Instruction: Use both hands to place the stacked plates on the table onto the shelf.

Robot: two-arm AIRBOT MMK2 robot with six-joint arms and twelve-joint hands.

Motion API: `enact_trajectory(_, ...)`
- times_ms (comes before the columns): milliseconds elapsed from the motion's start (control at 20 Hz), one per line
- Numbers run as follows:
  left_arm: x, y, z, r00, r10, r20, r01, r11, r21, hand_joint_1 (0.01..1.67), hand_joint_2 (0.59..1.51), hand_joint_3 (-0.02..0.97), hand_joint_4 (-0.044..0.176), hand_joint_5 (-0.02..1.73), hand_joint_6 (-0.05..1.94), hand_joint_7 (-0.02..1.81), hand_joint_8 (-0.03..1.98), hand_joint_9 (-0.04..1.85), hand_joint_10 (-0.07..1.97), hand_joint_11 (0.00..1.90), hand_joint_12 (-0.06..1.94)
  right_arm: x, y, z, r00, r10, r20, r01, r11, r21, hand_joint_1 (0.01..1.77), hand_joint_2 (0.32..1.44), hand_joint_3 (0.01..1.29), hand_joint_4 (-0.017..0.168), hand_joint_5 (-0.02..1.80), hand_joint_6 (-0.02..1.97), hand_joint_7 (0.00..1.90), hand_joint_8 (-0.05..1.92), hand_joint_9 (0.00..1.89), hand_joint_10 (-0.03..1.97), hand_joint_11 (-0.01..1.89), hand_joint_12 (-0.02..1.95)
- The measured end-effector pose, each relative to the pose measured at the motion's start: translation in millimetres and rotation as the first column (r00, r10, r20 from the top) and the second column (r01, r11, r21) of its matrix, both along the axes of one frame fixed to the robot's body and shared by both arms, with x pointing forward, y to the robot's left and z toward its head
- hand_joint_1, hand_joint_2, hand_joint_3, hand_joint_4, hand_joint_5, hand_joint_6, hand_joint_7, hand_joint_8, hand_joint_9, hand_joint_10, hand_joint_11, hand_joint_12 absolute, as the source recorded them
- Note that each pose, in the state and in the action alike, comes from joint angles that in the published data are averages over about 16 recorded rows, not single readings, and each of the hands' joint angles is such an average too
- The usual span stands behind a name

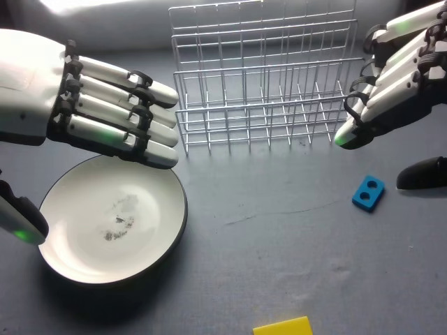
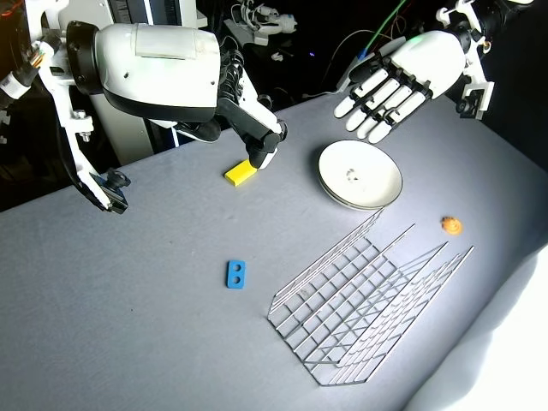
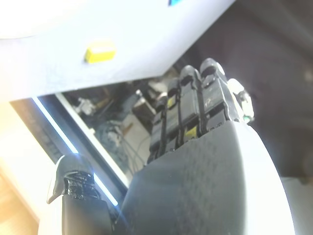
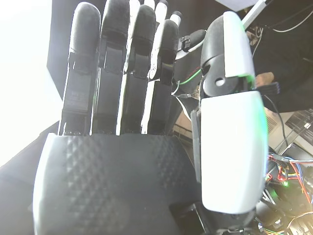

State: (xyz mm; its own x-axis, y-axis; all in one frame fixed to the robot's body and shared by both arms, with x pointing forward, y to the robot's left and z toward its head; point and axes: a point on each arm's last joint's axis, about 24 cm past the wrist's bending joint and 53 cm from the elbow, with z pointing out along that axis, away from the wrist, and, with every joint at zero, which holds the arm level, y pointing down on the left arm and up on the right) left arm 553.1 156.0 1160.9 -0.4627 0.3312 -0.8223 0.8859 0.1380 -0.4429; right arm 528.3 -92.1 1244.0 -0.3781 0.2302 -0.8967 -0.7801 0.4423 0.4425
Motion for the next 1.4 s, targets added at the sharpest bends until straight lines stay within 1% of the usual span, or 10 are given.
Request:
enact_trajectory(50,0.0,1.0,-0.9,1.0,-0.003,0.003,0.003,1.0,0.005,0.08,1.05,0.05,0.011,0.03,0.0,0.05,0.0,0.05,0.01,0.02,0.01,-0.2,0.1,-0.1,1.0,0.001,0.001,-0.001,1.0,-0.001,0.72,1.03,0.11,0.001,0.63,0.05,0.71,0.02,0.68,0.06,0.31,0.79)
enact_trajectory(150,-0.6,3.1,-2.8,0.9999,-0.011,0.01,0.011,0.9998,0.015,0.07,1.052,0.046,0.01,0.03,0.0,0.05,0.0,0.05,0.01,0.02,0.01,-0.4,0.2,-0.3,1.0,0.002,0.001,-0.002,1.0,-0.002,0.61,1.06,0.1,0.002,0.51,0.05,0.57,0.02,0.55,0.05,0.25,0.64)
enact_trajectory(250,-1.3,5.6,-5.1,0.9996,-0.02,0.017,0.02,0.9994,0.027,0.06,1.054,0.043,0.009,0.03,0.0,0.04,0.0,0.04,0.01,0.02,0.01,-0.5,0.3,-0.5,1.0,0.002,0.001,-0.002,1.0,-0.003,0.57,1.06,0.08,0.002,0.44,0.04,0.48,0.02,0.47,0.04,0.21,0.54)
enact_trajectory(400,-1.8,10.6,-9.5,0.999,-0.033,0.031,0.031,0.9983,0.049,0.05,1.056,0.04,0.008,0.03,0.0,0.04,0.0,0.04,0.01,0.02,0.01,-0.7,0.4,-0.9,1.0,0.003,0.002,-0.003,1.0,-0.005,0.65,1.05,0.07,0.002,0.35,0.04,0.39,0.02,0.38,0.03,0.17,0.43)
enact_trajectory(550,-2.9,20.3,-18.5,0.9974,-0.053,0.049,0.049,0.9949,0.088,0.03,1.055,0.039,0.003,0.02,0.0,0.02,0.0,0.02,0.01,0.02,0.01,-1.3,0.8,-1.7,1.0,0.006,0.004,-0.006,1.0,-0.009,0.71,1.05,0.06,0.002,0.2,0.04,0.23,0.02,0.22,0.02,0.08,0.24)
enact_trajectory(800,-9.2,38.1,-38.3,0.994,-0.092,0.06,0.081,0.9843,0.157,0.02,1.064,0.028,0.005,0.02,0.0,0.02,0.0,0.02,0.01,0.02,0.01,-2.4,1.4,-2.7,1.0,0.011,0.008,-0.011,1.0,-0.017,0.89,1.03,0.02,0.002,0.04,0.03,0.04,0.02,0.03,0.0,0.02,0.02)
enact_trajectory(1000,-14.1,52.5,-57.0,0.9927,-0.109,0.051,0.096,0.9736,0.207,0.02,1.066,0.028,0.005,0.02,0.0,0.02,0.0,0.02,0.01,0.02,0.01,-3.0,2.0,-3.9,1.0,0.015,0.01,-0.014,1.0,-0.023,1.15,0.98,0.01,0.002,0.02,0.03,0.02,0.02,0.02,0.0,0.02,0.0)
enact_trajectory(1100,-15.6,58.6,-66.5,0.9931,-0.109,0.042,0.097,0.9691,0.227,0.02,1.065,0.028,0.006,0.02,0.0,0.02,0.0,0.02,0.01,0.02,0.01,-3.3,2.4,-4.8,1.0,0.016,0.01,-0.016,1.0,-0.026,1.22,0.97,0.01,0.002,0.02,0.03,0.02,0.02,0.02,0.0,0.02,0.0)
enact_trajectory(1400,-14.7,73.6,-95.1,0.9964,-0.084,0.009,0.078,0.9571,0.279,0.02,1.063,0.026,0.006,0.02,0.0,0.02,0.0,0.02,0.01,0.02,0.01,-3.7,3.4,-7.4,1.0,0.019,0.007,-0.019,0.999,-0.033,1.23,0.96,0.01,0.002,0.02,0.03,0.02,0.02,0.02,0.0,0.02,0.0)
